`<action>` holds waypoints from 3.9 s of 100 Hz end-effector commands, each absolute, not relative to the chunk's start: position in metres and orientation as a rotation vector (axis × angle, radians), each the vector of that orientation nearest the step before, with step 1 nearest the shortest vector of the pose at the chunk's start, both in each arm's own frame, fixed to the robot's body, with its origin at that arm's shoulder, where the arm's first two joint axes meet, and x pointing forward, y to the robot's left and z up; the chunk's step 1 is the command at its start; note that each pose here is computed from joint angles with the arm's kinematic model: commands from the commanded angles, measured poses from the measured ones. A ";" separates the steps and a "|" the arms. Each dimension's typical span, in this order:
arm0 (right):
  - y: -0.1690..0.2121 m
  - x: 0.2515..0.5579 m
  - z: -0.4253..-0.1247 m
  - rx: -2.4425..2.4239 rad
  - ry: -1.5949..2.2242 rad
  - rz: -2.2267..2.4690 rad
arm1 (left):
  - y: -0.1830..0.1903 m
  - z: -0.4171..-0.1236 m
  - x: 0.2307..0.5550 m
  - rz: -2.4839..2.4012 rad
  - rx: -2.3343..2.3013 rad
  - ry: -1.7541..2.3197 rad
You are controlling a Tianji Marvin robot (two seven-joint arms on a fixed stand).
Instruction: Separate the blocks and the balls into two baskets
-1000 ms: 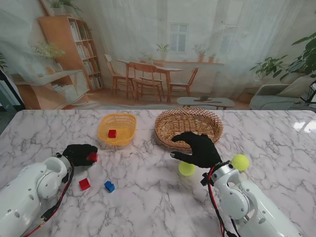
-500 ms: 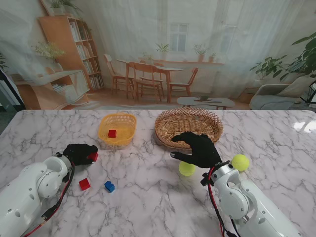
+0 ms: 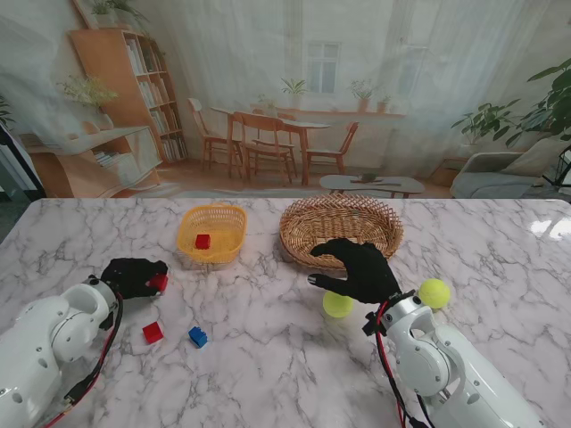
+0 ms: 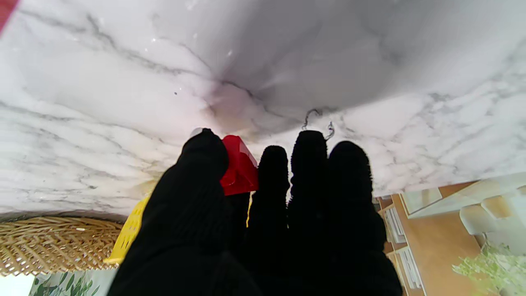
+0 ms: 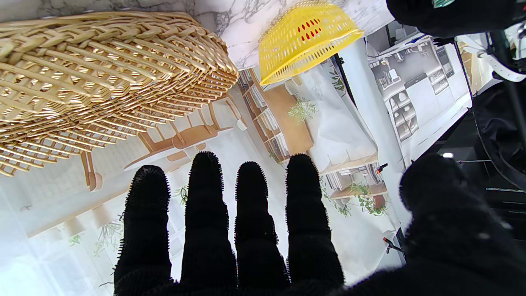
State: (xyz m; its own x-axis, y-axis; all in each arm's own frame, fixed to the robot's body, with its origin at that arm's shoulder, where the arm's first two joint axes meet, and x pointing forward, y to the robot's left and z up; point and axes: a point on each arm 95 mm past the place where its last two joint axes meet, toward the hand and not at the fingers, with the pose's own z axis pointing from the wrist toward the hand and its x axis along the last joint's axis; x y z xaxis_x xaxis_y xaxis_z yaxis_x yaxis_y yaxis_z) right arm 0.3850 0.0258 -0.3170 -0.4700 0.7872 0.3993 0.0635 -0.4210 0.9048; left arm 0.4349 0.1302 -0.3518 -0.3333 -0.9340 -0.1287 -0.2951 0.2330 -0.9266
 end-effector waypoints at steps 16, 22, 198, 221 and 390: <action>0.026 0.385 -0.319 1.228 1.296 1.930 | 0.137 -0.327 0.435 -1.120 -1.062 1.763; 0.026 0.386 -0.319 1.228 1.298 1.929 | 0.139 -0.320 0.437 -1.121 -1.046 1.753; 0.020 0.387 -0.321 1.234 1.279 1.911 | 0.030 -0.300 0.531 -1.218 -1.102 1.727; 0.020 0.387 -0.321 1.235 1.282 1.908 | 0.029 -0.298 0.527 -1.234 -1.086 1.731; 0.016 0.387 -0.323 1.230 1.276 1.908 | 0.051 -0.291 0.369 -1.298 -0.654 2.020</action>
State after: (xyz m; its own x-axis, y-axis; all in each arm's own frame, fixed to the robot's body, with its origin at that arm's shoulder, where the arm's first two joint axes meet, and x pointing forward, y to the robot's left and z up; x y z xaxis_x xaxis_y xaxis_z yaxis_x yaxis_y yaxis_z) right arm 0.3879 0.0169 -0.3200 -0.4481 0.8033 0.3924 0.0517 -0.4150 0.9084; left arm 0.3712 0.0485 -0.2852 -0.6630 -0.7055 -0.2503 -0.0395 0.3669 -0.9294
